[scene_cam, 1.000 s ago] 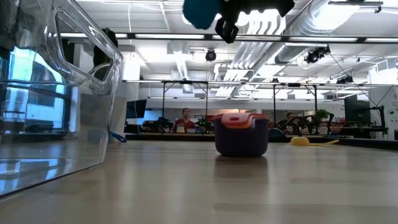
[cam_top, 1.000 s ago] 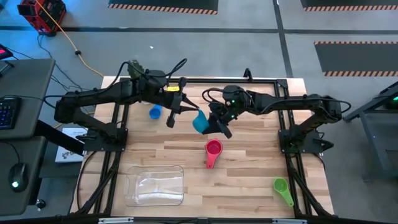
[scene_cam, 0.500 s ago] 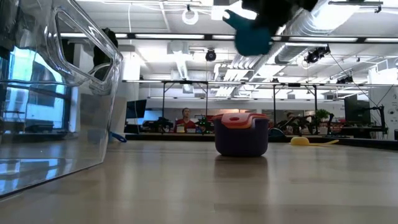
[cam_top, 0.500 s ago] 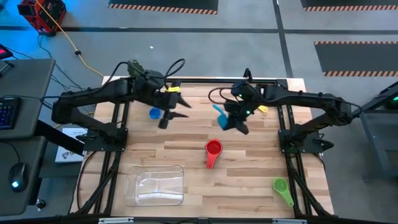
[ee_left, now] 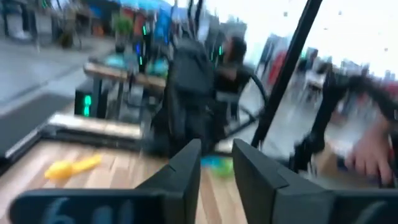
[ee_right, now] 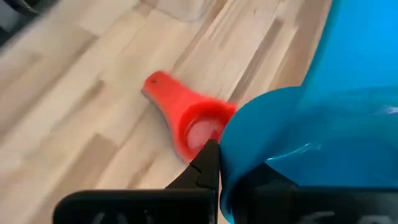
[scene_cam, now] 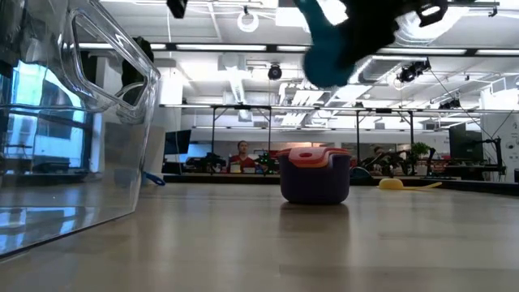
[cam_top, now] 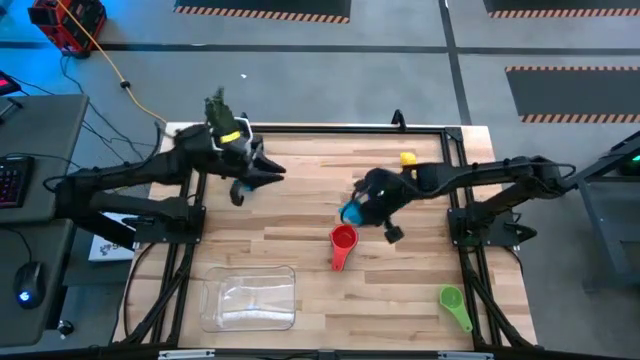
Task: Nest measuring cups in basket
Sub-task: Stack the light blue measuring cup on top of the red measuring cup
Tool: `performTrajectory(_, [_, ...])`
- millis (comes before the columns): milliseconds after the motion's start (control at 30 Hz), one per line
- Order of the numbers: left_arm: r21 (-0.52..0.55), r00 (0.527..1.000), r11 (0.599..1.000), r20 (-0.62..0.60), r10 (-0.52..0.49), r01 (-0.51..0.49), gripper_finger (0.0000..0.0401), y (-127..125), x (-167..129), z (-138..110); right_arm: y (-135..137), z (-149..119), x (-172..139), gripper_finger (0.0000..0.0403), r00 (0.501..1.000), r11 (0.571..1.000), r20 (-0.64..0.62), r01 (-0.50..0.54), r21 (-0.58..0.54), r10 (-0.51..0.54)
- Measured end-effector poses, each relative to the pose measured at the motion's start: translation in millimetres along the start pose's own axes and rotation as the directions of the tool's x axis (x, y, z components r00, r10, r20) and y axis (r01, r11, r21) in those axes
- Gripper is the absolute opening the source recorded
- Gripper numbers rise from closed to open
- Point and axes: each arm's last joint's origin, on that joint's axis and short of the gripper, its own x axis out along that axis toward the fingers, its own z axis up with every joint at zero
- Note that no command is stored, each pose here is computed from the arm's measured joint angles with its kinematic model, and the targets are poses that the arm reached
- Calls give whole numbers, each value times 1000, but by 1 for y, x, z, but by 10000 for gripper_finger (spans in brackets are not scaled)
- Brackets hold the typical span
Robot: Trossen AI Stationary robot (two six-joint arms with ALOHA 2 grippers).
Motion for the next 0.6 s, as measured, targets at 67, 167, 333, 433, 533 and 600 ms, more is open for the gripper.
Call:
performTrajectory(67, [-20,999,1000,51,14,-13,64,0,-4,-5,1,2,12,1,998,998,-68,-19,-58,15])
performTrajectory(167, [-39,997,999,63,39,-36,48,1,-6,-8,0,2,34,1,983,987,-173,-81,-141,56])
performTrajectory(333, [-36,997,999,60,40,-38,36,1,-6,-8,-1,13,62,1,952,945,-295,-173,-279,87])
performTrajectory(433, [-32,998,999,55,42,-40,33,2,-5,-9,-3,23,74,1,943,919,-323,-197,-341,82])
performTrajectory(533, [-31,998,999,58,40,-39,21,2,-5,-9,-3,27,85,1,930,891,-365,-206,-405,49])
performTrajectory(600, [-29,998,999,56,40,-39,9,2,-5,-9,-2,30,88,1,922,871,-386,-223,-438,42])
